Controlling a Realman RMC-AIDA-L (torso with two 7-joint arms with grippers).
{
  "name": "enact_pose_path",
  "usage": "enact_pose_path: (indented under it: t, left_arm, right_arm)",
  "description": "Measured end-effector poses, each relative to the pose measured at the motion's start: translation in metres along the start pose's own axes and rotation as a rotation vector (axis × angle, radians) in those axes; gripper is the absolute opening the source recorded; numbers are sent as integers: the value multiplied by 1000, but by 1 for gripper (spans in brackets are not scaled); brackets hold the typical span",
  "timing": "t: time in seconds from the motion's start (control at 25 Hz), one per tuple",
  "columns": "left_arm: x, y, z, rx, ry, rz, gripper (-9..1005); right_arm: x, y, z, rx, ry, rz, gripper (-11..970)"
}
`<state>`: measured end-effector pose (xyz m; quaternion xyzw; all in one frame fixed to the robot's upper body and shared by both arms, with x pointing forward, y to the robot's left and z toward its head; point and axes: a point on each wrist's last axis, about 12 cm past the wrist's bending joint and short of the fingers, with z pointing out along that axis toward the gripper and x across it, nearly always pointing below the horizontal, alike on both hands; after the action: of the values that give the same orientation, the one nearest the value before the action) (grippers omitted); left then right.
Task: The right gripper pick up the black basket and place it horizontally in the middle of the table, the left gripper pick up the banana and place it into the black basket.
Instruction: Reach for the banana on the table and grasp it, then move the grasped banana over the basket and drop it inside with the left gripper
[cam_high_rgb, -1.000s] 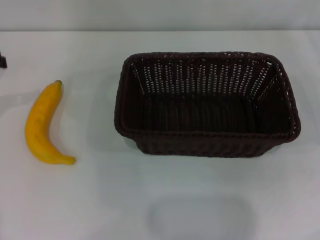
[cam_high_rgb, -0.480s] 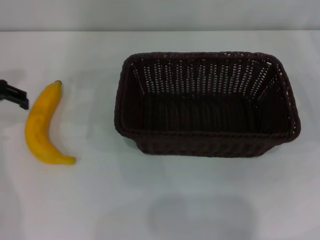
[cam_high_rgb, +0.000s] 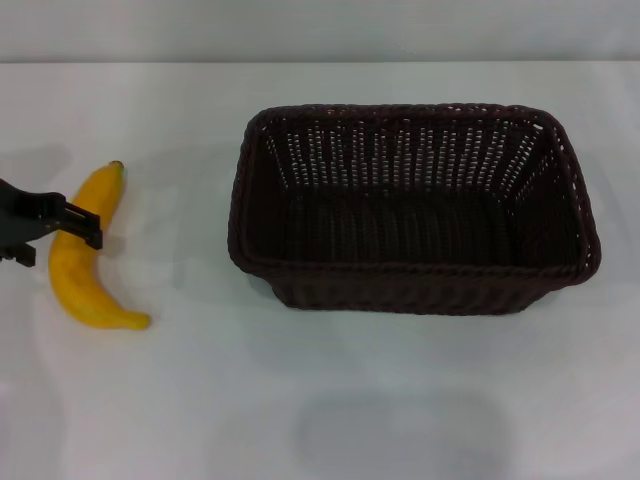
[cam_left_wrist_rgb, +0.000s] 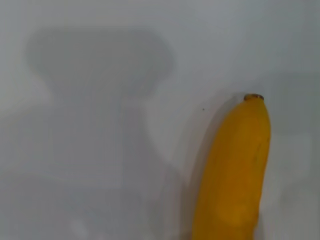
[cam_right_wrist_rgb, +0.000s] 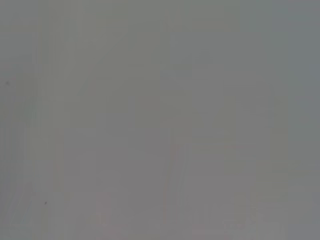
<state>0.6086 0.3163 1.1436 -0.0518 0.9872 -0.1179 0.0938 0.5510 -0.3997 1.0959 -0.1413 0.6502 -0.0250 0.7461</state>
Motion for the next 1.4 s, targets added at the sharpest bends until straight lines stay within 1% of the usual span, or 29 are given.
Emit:
enact_pose_path:
  t: [0.28, 0.6, 0.84, 0.96, 1.0, 1.04, 1.08, 1.16, 1.2, 1.32, 1.4]
  left_arm:
    - [3, 0, 14, -1, 12, -11, 894]
    - [0, 0, 16, -9, -5, 4, 884]
    - [-2, 0, 23, -11, 9, 14, 644]
    - [-4, 0, 23, -17, 14, 31, 606]
    - [-6, 1, 18, -19, 12, 45, 593]
    - [-6, 1, 18, -19, 12, 45, 580]
    - [-9, 1, 13, -20, -1, 52, 568]
    - [-15, 0, 0, -9, -35, 65, 542]
    - [-19, -1, -11, 11, -60, 79, 529]
    - [-26, -12, -40, 118, -112, 147, 506]
    - [-29, -25, -57, 213, -134, 214, 510]
  right_arm:
    - [-1, 2, 4, -3, -2, 2, 662]
    - [-1, 3, 10, 2, 10, 6, 662]
    - [-2, 5, 15, -5, 5, 11, 662]
    - [-3, 7, 18, -8, 2, 13, 662]
    - [-3, 8, 19, -11, 2, 17, 662]
    - [-3, 8, 19, -11, 2, 17, 662]
    - [-3, 8, 19, -12, 2, 18, 662]
    - [-3, 9, 20, -13, 2, 19, 662]
    - [-3, 9, 20, -13, 1, 20, 662]
    - [-4, 9, 21, -13, -1, 20, 662]
    - [-4, 9, 21, -14, -3, 22, 662]
